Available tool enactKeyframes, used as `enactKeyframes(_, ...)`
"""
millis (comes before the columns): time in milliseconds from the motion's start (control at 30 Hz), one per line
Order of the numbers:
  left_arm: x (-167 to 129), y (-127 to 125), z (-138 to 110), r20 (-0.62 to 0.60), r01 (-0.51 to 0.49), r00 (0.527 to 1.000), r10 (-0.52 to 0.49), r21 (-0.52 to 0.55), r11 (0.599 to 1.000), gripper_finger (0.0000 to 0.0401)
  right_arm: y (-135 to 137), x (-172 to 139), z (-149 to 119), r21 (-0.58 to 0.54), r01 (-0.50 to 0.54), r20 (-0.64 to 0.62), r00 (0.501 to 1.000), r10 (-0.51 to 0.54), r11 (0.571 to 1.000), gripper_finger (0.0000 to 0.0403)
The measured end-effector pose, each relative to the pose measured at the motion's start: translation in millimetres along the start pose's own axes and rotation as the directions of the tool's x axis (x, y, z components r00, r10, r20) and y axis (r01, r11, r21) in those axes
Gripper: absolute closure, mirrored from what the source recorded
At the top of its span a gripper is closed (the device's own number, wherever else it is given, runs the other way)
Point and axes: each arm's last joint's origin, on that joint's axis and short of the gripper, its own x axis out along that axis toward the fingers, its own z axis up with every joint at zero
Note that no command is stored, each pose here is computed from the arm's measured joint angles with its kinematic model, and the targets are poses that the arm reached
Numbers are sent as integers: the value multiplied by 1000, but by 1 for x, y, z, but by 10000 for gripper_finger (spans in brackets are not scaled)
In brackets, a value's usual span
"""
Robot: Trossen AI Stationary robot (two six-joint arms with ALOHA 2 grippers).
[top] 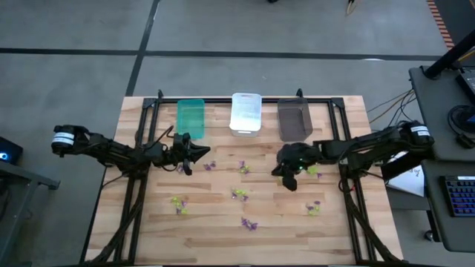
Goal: Sort Halloween decoration
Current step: Put the purple witch hat toy into the gray bin
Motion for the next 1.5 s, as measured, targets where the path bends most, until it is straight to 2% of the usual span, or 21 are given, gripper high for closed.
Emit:
enactKeyframes(100,0,0,0,0,0,1000,0,-2,1000,401,4,5,3,-107,54,-61,996,-61,993,374)
enactKeyframes(200,0,0,0,0,0,1000,0,-3,1000,401,6,11,7,-221,47,-102,992,-71,974,374)
enactKeyframes(667,0,0,0,-1,-3,1000,3,0,1000,401,2,37,7,-208,107,-236,959,-156,972,374)
enactKeyframes(800,0,0,0,-1,-3,1000,3,0,1000,401,-2,36,5,-202,236,-232,931,-281,950,375)
enactKeyframes(1033,0,0,0,-1,-4,1000,4,0,1000,401,1,34,13,-220,222,-174,949,-262,950,386)
enactKeyframes(1133,0,0,0,-1,-4,1000,4,3,1000,401,0,34,13,-214,224,-175,949,-263,951,368)
enactKeyframes(1367,0,1,0,7,-20,1000,20,4,1000,401,0,34,13,-214,224,-170,950,-262,951,292)
enactKeyframes(1500,0,1,0,9,-25,1000,25,4,1000,401,0,34,11,-184,228,-194,945,-262,956,267)
